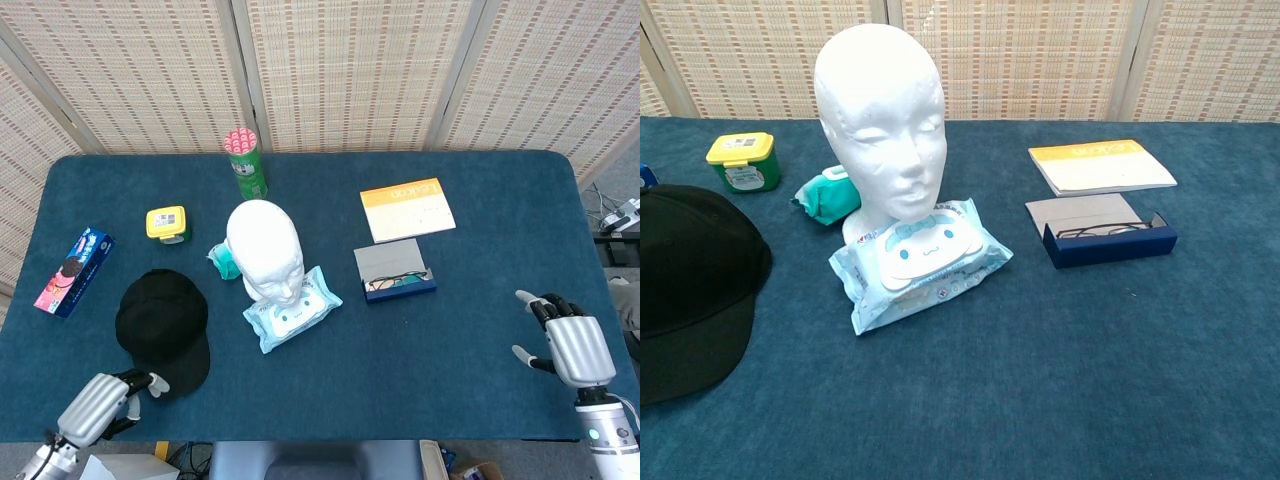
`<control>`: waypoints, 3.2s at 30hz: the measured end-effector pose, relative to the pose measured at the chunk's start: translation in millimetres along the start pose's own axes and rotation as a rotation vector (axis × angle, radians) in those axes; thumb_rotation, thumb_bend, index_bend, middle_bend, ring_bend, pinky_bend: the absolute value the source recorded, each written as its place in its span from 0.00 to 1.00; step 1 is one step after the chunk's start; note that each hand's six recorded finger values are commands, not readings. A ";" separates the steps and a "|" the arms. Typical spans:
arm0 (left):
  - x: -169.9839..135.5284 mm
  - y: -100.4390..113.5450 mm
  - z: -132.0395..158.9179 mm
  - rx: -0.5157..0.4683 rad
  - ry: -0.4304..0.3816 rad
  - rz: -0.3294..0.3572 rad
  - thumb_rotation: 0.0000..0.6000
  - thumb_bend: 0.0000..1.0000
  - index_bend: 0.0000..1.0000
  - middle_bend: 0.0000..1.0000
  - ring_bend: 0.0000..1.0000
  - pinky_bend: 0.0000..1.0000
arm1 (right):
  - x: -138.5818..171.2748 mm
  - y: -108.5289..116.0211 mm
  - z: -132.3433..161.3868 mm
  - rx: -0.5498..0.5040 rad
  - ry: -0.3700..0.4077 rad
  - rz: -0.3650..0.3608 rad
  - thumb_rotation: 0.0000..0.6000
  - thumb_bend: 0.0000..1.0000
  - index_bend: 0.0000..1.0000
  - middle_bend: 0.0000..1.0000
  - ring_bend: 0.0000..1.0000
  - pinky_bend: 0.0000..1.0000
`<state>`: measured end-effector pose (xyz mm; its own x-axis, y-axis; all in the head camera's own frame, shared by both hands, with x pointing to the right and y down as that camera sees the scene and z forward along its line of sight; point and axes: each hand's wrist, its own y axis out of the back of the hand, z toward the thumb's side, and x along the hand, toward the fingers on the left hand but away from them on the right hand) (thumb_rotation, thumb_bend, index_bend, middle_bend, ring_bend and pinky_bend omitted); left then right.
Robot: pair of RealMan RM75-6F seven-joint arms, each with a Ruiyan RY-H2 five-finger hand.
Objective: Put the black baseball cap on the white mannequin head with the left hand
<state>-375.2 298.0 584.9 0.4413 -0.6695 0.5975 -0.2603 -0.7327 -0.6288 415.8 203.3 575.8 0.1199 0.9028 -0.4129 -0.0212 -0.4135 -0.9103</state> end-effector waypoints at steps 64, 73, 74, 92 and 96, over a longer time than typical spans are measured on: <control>45.8 21.5 -65.0 0.194 0.281 0.218 1.00 0.08 0.42 0.47 0.37 0.56 | 5.6 8.9 -3.0 -0.046 0.011 -0.025 1.00 0.00 0.24 0.40 0.26 0.40; 54.5 1.0 -63.1 0.198 0.291 0.198 1.00 0.04 0.43 0.50 0.35 0.56 | 7.7 13.7 -6.6 -0.068 0.009 -0.039 1.00 0.00 0.24 0.40 0.26 0.40; 56.0 -0.3 -63.1 0.200 0.293 0.198 1.00 0.04 0.43 0.50 0.35 0.56 | 7.8 14.2 -7.2 -0.070 0.009 -0.040 1.00 0.00 0.24 0.40 0.26 0.40; 73.3 -15.0 -58.0 0.238 0.322 0.206 1.00 0.03 0.48 0.55 0.35 0.53 | 8.1 15.7 -8.4 -0.076 0.009 -0.042 1.00 0.00 0.24 0.40 0.26 0.40; 76.7 -18.9 -59.4 0.263 0.333 0.217 1.00 0.03 0.49 0.59 0.36 0.52 | 8.1 16.0 -8.7 -0.076 0.009 -0.043 1.00 0.00 0.24 0.40 0.26 0.40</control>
<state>-387.5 253.3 672.2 0.0905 -0.8379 0.5382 -0.0704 -0.5445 -0.8358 425.0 203.0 558.2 0.1280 0.9190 -0.3729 0.0599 -0.3825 -0.9220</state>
